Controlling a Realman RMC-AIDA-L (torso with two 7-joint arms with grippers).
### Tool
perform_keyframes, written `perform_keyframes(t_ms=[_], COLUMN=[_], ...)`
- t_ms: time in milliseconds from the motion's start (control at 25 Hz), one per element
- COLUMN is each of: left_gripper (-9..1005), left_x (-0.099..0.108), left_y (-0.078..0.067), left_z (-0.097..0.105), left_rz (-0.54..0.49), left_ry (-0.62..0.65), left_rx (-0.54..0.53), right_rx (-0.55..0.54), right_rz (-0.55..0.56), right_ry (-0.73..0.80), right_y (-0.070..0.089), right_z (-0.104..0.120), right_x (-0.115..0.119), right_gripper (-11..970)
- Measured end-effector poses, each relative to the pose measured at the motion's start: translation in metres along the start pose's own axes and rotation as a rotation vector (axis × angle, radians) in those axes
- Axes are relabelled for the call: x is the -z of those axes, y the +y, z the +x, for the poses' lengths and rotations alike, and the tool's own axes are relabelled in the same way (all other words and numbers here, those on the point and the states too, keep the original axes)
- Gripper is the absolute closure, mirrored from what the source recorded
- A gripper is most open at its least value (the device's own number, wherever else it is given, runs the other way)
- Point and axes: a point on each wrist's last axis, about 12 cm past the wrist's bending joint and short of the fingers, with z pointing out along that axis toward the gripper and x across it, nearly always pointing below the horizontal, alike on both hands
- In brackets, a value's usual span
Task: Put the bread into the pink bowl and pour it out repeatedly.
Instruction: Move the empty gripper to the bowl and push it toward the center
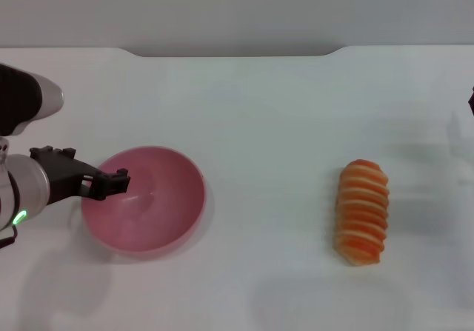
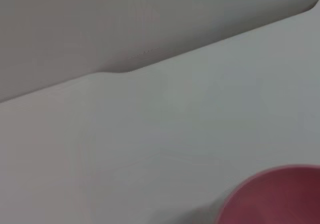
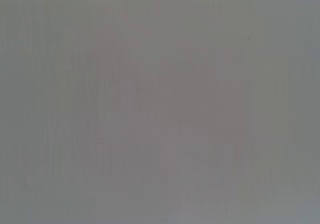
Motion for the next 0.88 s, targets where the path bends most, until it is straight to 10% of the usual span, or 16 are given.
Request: perform_keyframes(t_ms=[880], left_gripper=[146], left_x=[-0.016], left_y=[-0.002], left_z=[0.016], left_rz=[0.007], left_ry=[0.042], left_rx=[0.036], right_rx=[0.003], right_rz=[-0.013], right_ry=[0.017], right_y=[0.003], right_z=[0.001], right_x=[-0.003], right_gripper=[417])
